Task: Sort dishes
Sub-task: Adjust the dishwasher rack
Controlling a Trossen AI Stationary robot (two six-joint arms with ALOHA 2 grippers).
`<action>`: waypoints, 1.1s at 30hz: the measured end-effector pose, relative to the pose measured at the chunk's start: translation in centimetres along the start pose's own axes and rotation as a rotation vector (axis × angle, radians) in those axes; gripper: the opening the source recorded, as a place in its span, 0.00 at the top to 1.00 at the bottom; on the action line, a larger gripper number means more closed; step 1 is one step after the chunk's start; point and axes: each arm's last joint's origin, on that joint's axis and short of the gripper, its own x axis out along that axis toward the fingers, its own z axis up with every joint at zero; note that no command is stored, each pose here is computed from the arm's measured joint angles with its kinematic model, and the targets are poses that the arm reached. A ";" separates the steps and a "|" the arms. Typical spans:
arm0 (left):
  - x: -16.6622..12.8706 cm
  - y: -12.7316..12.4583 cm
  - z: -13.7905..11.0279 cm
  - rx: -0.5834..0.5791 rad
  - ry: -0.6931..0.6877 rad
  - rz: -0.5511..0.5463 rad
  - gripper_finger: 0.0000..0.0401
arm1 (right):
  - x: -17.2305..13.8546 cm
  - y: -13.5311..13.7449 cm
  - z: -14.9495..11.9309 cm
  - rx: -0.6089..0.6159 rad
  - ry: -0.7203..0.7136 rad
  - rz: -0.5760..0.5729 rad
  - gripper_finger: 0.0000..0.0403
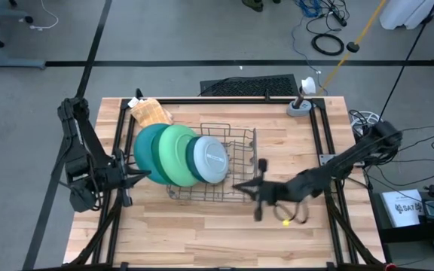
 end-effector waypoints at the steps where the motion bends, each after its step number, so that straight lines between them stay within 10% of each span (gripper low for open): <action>1: 0.0 0.0 0.1 0.011 0.000 -0.010 0.98 | -1.0 -0.6 -0.3 0.012 -0.014 -0.018 1.00; 10: 0.1 2.1 1.4 0.017 -0.006 -0.058 0.98 | -5.7 -3.8 -2.8 0.125 -0.035 -0.089 1.00; 23: 0.6 2.8 1.9 0.032 -0.003 -0.100 0.98 | 0.3 -5.3 -4.0 0.170 0.041 -0.079 1.00; 33: 0.6 2.8 2.0 0.026 -0.007 -0.102 0.98 | -1.8 -7.6 1.8 0.335 0.254 -0.320 0.80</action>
